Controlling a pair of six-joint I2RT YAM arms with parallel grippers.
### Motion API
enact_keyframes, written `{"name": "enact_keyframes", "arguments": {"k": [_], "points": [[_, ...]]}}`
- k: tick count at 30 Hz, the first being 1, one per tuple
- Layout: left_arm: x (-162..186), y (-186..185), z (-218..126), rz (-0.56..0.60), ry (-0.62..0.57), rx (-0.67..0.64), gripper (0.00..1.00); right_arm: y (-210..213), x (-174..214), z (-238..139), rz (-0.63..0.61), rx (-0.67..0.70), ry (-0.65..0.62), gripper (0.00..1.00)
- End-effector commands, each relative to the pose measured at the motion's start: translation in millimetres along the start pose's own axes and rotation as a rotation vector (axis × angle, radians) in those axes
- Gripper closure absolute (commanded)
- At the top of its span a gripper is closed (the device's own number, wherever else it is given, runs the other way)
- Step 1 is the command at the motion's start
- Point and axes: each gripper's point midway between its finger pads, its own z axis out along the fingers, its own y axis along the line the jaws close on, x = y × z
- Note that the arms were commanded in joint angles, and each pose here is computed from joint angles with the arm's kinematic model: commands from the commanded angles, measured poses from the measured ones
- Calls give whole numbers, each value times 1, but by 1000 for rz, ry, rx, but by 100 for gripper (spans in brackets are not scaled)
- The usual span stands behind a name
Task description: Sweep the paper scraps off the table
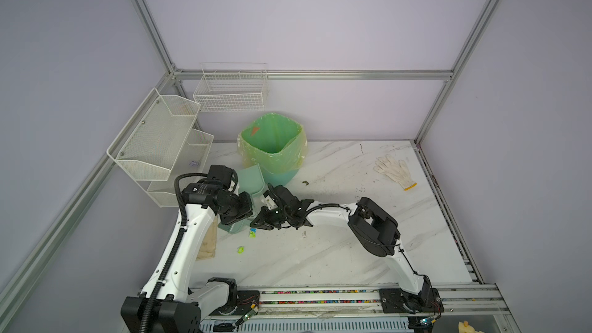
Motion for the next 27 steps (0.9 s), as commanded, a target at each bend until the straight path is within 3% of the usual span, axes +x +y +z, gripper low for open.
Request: {"name": "enact_keyframes", "arguments": {"k": [1, 9, 14, 19, 23, 27], "points": [[-21, -22, -29, 74, -95, 63, 100, -15, 9, -29, 52, 63, 1, 100], [-22, -25, -28, 92, -96, 76, 100, -25, 26, -95, 44, 150, -50, 100], [-21, -25, -32, 97, -109, 78, 100, 14, 19, -116, -151, 227, -136, 100], [-22, -26, -35, 98, -119, 86, 100, 35, 28, -111, -163, 151, -98, 100], [-21, -24, -34, 91, -120, 78, 100, 40, 53, -87, -192, 118, 4, 100], [-18, -20, -32, 93, -115, 67, 100, 40, 69, -70, -272, 167, 56, 100]]}}
